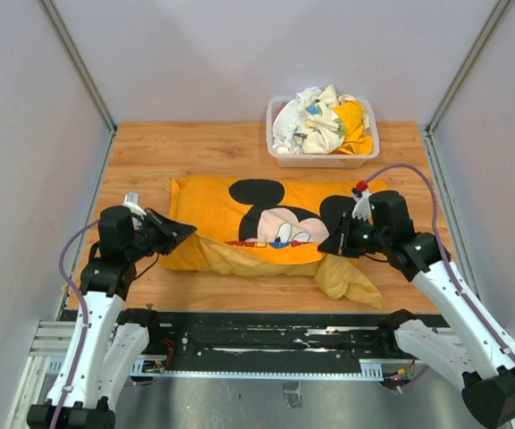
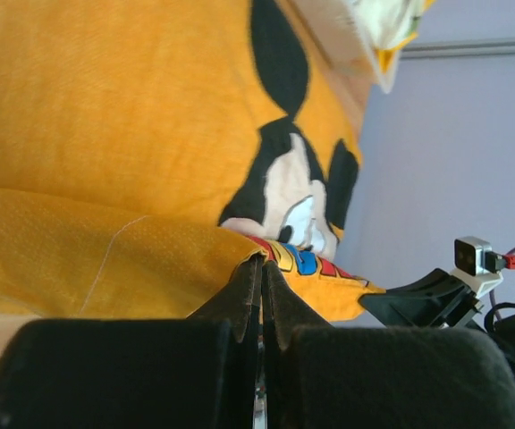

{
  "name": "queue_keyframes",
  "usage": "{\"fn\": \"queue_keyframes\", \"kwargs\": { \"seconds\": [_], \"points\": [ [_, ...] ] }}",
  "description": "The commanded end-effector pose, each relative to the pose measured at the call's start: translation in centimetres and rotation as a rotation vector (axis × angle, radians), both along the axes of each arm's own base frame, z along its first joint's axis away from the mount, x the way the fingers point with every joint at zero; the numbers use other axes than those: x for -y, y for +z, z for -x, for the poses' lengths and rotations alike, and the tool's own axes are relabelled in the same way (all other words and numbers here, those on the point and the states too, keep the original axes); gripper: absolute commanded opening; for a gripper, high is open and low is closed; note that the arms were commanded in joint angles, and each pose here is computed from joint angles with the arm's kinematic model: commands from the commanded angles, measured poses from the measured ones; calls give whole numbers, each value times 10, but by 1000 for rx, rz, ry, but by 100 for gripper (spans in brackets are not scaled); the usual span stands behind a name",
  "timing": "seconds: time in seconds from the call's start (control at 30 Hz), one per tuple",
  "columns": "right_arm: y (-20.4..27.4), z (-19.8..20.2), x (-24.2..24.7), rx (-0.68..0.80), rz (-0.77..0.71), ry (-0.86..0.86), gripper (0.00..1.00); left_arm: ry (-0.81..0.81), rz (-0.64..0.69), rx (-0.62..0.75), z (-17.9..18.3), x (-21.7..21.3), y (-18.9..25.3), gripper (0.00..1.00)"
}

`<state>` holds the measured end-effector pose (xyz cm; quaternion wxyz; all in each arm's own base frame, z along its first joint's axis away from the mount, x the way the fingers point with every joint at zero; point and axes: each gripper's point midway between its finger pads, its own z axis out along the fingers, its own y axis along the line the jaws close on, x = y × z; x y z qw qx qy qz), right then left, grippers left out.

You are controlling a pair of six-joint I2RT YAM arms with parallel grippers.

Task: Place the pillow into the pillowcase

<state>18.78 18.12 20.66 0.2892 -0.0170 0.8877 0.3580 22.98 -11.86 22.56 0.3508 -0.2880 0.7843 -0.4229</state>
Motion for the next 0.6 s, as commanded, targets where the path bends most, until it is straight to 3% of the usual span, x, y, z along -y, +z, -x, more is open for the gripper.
{"fn": "queue_keyframes", "kwargs": {
  "seconds": [0.0,0.27,0.37,0.57],
  "points": [
    [-38,9,-7,-95,20,57,1,-15,-26,-123,8,0,-47,0],
    [-101,-11,-16,-195,90,99,1,-38,-84,-254,-2,-2,-117,0],
    [-121,-16,-23,-248,92,128,1,-35,-168,-308,-7,-12,-143,0],
    [-145,-10,-34,-322,148,227,1,-64,-229,-329,-25,-17,-149,0]
  ]
}}
